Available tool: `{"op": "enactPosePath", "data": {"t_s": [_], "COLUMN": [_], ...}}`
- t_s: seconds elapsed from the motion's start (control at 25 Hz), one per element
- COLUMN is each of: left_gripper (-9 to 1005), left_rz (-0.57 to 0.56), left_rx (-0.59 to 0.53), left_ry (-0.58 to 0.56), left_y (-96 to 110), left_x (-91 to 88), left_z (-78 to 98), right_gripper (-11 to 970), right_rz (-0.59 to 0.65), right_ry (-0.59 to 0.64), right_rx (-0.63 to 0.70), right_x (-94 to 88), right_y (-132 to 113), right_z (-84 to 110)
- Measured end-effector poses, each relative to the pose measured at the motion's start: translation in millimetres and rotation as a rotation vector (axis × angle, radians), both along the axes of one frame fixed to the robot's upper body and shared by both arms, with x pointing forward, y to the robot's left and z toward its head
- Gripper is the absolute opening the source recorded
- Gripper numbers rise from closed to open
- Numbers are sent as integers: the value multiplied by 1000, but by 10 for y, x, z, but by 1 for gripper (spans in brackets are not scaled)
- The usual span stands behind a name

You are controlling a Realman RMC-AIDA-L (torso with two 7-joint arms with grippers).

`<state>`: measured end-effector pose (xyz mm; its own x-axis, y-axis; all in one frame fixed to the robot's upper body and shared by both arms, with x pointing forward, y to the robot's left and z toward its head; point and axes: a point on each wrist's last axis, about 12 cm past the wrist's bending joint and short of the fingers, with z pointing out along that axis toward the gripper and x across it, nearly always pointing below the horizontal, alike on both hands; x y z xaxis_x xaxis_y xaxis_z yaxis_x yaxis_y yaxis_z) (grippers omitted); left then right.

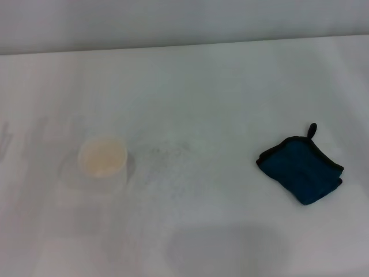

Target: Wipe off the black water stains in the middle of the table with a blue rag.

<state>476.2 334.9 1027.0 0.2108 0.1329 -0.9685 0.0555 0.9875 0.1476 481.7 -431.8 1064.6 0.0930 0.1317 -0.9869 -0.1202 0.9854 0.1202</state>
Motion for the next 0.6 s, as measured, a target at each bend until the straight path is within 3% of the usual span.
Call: {"op": "enactPosePath", "data": {"t_s": [0.12,0.32,0.6], "left_gripper": [884,883,883], "left_rz": [2,7,93], "left_rx": [1,-8,-8], "left_ry": [15,27,14], "left_y": [-3,-43,-134], "left_x": [15,16,-12], "left_z": [-14,-40,-70], "right_gripper": [506,738,853], "right_rz": [-47,-101,-170], "right_ry": [38,92,128], "right_rx": [-34,-97,-86], "right_x": [-39,-57,-35], "right_y": [70,195,249], "right_z": [-160,-350,-450]}}
